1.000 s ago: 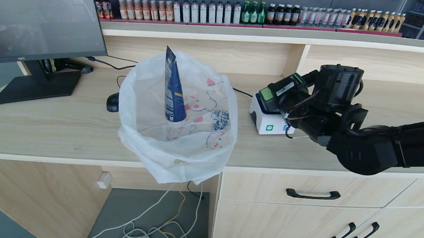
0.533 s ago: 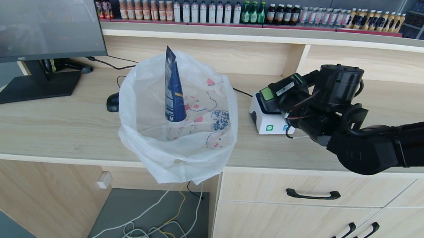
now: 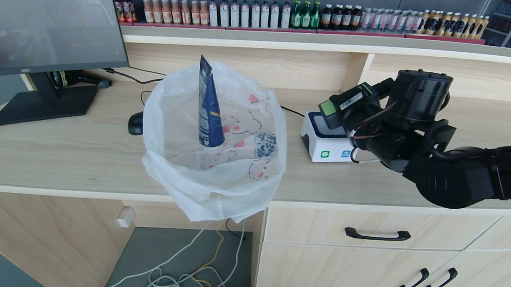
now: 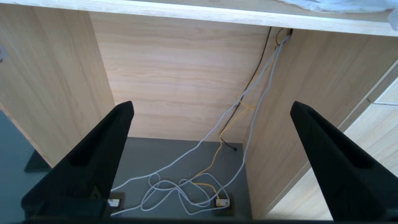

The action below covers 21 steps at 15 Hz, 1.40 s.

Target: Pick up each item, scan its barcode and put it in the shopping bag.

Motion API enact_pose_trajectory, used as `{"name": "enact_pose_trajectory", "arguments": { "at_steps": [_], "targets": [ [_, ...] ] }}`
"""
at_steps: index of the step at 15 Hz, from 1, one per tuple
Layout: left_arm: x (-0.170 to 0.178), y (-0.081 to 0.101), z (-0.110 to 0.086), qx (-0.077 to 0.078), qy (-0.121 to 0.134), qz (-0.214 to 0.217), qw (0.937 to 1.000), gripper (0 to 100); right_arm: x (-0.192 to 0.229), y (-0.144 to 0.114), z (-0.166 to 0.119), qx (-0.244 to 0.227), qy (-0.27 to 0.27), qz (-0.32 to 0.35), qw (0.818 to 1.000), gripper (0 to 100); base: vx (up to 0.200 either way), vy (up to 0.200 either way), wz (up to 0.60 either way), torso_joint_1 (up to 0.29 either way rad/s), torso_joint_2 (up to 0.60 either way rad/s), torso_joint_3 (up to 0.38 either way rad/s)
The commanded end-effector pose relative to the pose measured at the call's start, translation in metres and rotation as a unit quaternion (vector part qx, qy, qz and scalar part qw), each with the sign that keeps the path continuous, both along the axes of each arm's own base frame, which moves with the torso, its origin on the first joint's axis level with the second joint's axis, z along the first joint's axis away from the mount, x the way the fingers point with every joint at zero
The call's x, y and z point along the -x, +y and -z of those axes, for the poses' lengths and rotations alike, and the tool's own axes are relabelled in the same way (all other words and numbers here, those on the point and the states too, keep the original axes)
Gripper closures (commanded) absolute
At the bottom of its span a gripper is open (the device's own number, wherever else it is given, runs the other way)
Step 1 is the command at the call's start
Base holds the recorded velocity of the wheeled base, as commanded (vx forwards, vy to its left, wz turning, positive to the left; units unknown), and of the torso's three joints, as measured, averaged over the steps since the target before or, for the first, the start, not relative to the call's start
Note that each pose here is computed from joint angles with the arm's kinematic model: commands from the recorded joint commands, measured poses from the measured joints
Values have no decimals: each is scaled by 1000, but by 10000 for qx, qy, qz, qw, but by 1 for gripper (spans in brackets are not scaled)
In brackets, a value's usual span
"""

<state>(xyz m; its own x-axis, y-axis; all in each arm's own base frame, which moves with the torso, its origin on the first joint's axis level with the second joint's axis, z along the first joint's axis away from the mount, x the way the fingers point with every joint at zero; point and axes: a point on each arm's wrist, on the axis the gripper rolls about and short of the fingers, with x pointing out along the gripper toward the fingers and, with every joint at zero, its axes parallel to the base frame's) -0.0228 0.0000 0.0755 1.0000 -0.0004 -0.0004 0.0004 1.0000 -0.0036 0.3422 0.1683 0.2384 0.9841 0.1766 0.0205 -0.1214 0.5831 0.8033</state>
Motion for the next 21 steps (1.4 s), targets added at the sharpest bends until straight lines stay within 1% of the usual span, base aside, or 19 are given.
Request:
{"name": "enact_pose_trajectory", "arguments": {
  "at_steps": [1,4,7,9,11,12,13,14,15,16,17,18,19,21],
  "targets": [
    [0,0,0,5,-2,-2,10000,0,10,-5,-16,-22,-204,17,9998,100,0,0,0,0,0,0],
    [0,0,0,5,-2,6,10000,0,25,-12,-16,401,-265,134,9988,100,0,0,0,0,0,0],
    [0,0,0,-3,-2,6,10000,0,53,-20,-21,890,-833,115,9925,100,0,0,0,0,0,0],
    [0,0,0,5,-2,-2,10000,0,66,-24,-20,1354,-1409,185,9805,100,0,0,0,0,0,0],
    [0,0,0,5,-2,-2,10000,0,74,-26,-11,1778,-2022,175,9629,100,0,0,0,0,0,0],
    [0,0,0,5,-2,-2,10000,0,77,-25,-8,1912,-2161,177,9573,100,0,0,0,0,0,0],
    [0,0,0,5,-2,-2,10000,0,87,-20,-1,2264,-2624,123,9380,100,0,0,0,0,0,0],
    [0,0,0,-3,-2,-2,10000,0,94,-15,3,2452,-2921,30,9244,100,0,0,0,0,0,0],
    [0,0,0,-3,-2,-2,10000,0,100,-3,5,2750,-3332,-308,9014,100,0,0,0,0,0,0],
    [0,0,0,-3,-2,-2,10000,0,104,3,8,2940,-3482,-562,8884,100,0,0,0,0,0,0],
    [0,0,0,-18,-2,6,10000,0,109,6,11,3069,-3528,-692,8812,100,0,0,0,0,0,0],
    [0,0,0,-10,-2,6,10000,0,109,6,17,3376,-3523,-673,8703,100,0,0,0,0,0,0],
    [0,0,0,-10,-2,6,10000,0,110,6,20,3572,-3520,-653,8627,100,0,0,0,0,0,0],
    [0,0,0,-3,-2,-2,10000,0,113,2,29,3800,-3397,-682,8577,100,0,0,0,0,0,0]
  ]
}}
